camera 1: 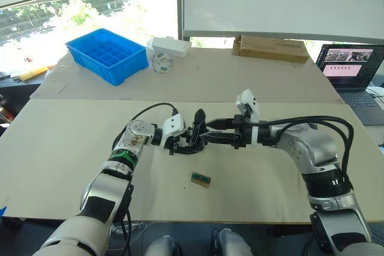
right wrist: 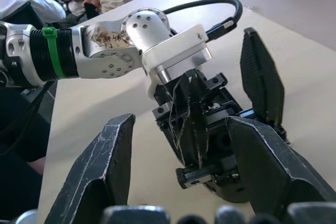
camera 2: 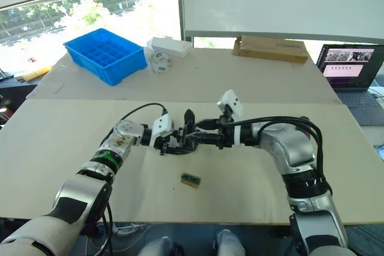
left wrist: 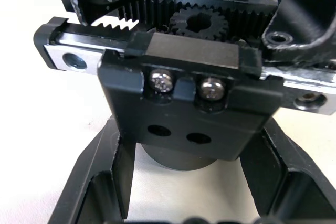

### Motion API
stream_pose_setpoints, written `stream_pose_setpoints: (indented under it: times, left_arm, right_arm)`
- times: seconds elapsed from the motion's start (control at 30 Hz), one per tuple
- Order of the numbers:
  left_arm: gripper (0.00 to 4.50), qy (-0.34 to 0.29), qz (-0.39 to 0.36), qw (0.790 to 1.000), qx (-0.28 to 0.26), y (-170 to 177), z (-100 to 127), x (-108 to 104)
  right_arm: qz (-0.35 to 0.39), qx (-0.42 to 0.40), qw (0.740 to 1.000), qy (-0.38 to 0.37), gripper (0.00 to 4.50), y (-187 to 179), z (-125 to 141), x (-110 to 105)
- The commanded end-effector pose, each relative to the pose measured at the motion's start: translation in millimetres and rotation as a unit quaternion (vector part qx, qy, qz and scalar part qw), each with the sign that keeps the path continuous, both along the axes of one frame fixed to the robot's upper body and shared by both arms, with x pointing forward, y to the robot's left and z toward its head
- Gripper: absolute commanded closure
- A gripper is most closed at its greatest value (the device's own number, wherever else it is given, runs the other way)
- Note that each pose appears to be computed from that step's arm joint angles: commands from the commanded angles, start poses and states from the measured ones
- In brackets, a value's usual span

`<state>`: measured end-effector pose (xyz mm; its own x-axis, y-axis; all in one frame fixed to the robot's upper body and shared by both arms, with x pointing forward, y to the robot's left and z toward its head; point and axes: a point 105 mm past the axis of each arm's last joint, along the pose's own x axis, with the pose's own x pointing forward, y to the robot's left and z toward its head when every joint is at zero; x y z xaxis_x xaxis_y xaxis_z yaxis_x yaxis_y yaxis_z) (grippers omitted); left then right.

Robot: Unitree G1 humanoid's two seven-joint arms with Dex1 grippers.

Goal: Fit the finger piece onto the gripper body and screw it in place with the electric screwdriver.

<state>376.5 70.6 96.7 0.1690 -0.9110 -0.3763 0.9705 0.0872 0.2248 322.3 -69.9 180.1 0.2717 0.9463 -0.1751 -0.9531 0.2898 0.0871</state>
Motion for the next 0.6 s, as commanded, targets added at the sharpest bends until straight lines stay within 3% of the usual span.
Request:
stream_pose_setpoints:
  times: [0.03, 0.1, 0.13, 0.4, 0.6]
  left_arm:
    - [2.23, -0.026, -0.006, 1.000, 0.000, -2.7, 11.6, 3.4]
    - [2.23, -0.026, -0.006, 1.000, 0.000, -2.6, 11.8, 3.5]
    - [2.23, -0.027, -0.006, 1.000, -0.001, -2.7, 12.0, 3.5]
    - [2.23, -0.028, -0.006, 1.000, -0.002, -3.5, 12.9, 3.9]
    - [2.23, -0.028, -0.005, 1.000, -0.004, -4.9, 13.1, 4.1]
  right_arm:
    - [0.013, 0.007, 0.999, -0.029, 1.43, 6.4, 9.2, 1.0]
    - [0.016, 0.005, 0.999, -0.033, 1.43, 9.1, 6.7, 1.7]
    - [0.018, 0.004, 0.999, -0.036, 1.67, 10.3, 5.7, 2.1]
    - [0.028, -0.010, 0.997, -0.075, 4.17, 17.5, 7.3, 3.1]
    - [0.049, -0.045, 0.991, -0.114, 4.17, 18.8, 8.2, -1.9]
